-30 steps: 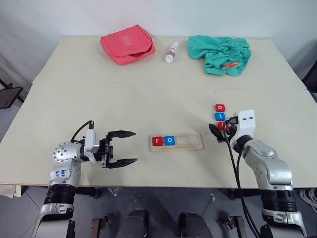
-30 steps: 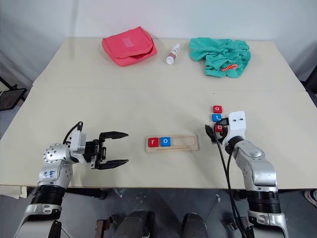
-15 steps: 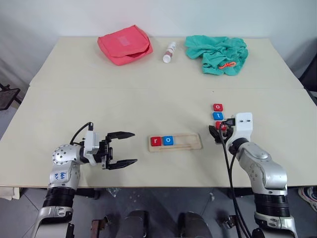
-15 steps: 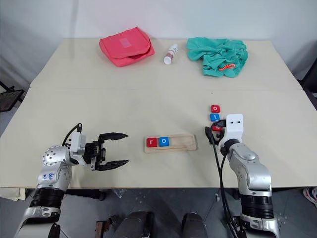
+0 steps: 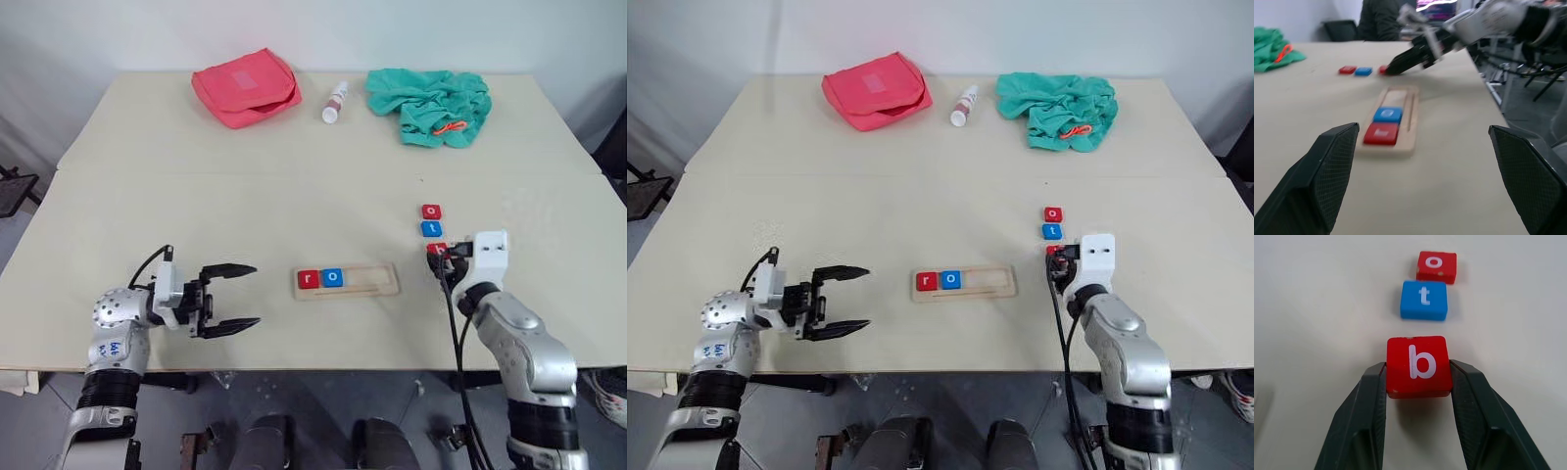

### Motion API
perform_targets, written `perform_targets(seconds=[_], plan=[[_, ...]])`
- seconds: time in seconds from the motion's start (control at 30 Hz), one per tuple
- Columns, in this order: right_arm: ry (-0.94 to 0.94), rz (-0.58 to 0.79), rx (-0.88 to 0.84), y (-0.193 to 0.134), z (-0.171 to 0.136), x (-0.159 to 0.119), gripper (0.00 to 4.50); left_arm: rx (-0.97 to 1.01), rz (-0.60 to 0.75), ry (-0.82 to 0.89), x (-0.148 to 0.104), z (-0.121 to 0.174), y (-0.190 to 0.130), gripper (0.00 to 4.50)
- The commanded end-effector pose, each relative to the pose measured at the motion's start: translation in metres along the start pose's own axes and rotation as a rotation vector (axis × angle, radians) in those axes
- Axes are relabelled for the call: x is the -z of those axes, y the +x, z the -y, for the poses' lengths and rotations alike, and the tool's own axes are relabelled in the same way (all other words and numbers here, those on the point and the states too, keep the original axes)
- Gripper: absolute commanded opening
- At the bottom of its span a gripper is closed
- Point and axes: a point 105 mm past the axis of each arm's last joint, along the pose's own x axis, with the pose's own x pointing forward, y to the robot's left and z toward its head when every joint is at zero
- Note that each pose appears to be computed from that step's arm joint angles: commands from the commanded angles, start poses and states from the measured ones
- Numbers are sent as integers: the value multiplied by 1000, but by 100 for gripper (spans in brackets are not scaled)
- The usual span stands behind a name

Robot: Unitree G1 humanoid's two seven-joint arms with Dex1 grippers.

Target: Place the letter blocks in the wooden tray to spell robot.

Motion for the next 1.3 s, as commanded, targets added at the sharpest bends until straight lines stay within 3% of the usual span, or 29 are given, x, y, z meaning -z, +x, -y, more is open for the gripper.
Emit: perform_targets(seconds=[0.03, 0.33, 0.63, 0.77, 1.07, 1.3], plan=[[-12, 28, -8, -22, -6, -9, 146, 47, -3, 36, -2, 3, -10, 450], [35, 0, -18, -29, -15, 2, 146, 46, 8, 50, -3, -7, -3, 450], [11, 39, -67, -34, -18, -7, 447, 65, 23, 64, -6, -9, 2, 450], [-105, 25, -232, -43, -23, -15, 447, 67, 24, 65, -7, -8, 3, 450], [-523, -122, -594, -51, 1, -24, 447, 62, 33, 67, -6, -3, 3, 450], [-781, -207, -796, -25, 21, -31, 447, 54, 47, 68, -5, 4, 6, 450]])
